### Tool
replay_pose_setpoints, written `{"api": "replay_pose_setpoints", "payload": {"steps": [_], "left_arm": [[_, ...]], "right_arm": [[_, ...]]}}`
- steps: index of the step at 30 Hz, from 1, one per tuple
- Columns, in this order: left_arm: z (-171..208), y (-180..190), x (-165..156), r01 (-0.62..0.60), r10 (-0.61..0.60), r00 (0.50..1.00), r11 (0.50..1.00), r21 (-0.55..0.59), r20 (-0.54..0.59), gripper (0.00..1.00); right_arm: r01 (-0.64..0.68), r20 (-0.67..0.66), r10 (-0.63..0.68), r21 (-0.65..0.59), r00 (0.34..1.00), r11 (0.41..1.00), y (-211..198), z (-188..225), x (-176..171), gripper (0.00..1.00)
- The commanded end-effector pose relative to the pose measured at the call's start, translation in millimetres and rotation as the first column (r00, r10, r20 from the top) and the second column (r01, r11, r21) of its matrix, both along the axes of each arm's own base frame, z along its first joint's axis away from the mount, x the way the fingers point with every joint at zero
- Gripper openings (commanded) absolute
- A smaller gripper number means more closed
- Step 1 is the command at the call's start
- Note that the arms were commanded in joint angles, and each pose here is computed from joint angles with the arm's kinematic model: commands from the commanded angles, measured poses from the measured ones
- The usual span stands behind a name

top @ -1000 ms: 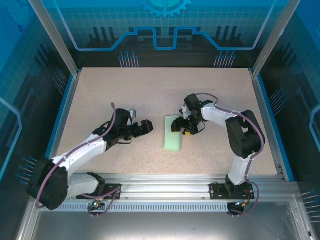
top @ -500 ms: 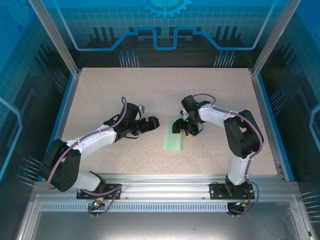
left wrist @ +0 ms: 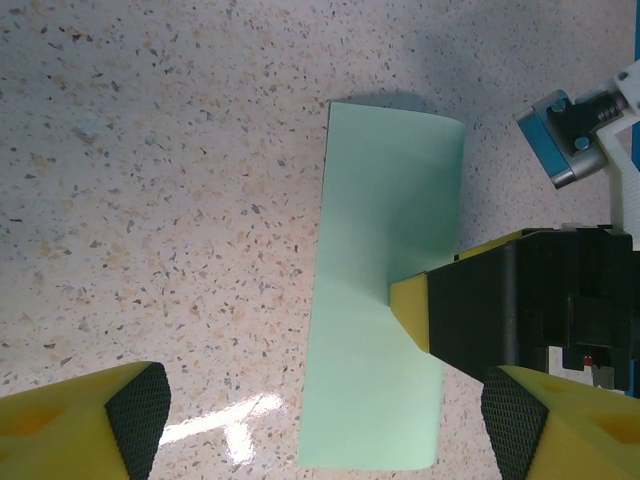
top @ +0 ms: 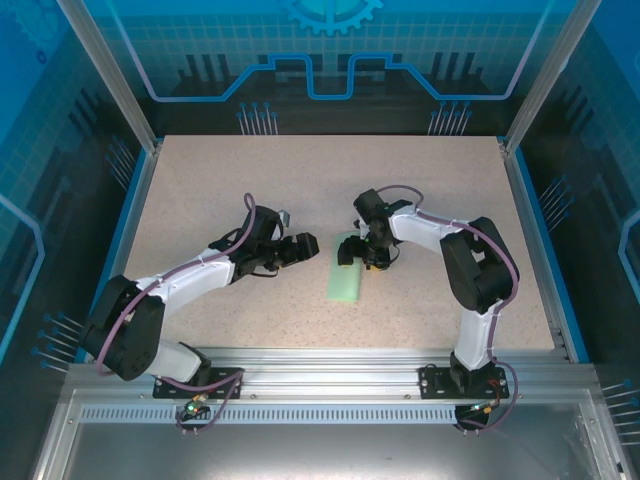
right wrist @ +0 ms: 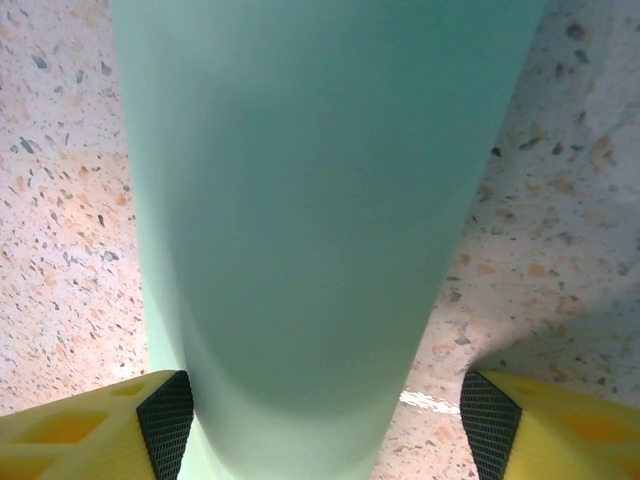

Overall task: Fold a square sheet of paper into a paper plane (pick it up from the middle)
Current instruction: Fold the square sheet of paper in half at the center of the table.

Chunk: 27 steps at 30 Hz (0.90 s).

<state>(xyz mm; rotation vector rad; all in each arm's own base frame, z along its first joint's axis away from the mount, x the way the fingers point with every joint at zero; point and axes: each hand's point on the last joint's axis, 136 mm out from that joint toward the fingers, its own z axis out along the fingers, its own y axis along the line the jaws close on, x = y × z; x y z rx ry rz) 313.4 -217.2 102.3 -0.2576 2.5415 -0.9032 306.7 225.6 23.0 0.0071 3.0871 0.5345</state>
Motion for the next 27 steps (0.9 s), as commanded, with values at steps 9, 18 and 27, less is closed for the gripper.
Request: {"api": "replay_pose_setpoints", "payload": {"steps": [9, 18, 27], "left_arm": [[7.4, -8.7, 0.4, 0.039, -0.038, 0.999, 0.999, -0.028, 0.024, 0.85], [5.7, -9.0, -0.3, 0.042, -0.041, 0.999, 0.999, -0.027, 0.023, 0.83], [4.1, -8.9, -0.4, 0.043, -0.043, 0.999, 0.999, -0.026, 0.019, 0.82]], "right_arm": [[0.014, -0.038, -0.014, -0.008, 0.999, 1.0, -11.5, -8.2, -8.3, 0.76], [0.019, -0.057, -0.024, -0.089, 0.998, 0.996, -22.9, -17.0, -12.1, 0.73], [-0.009, -0.072, 0.003, -0.085, 0.997, 0.996, -20.0, -22.1, -12.1, 0.73]]}}
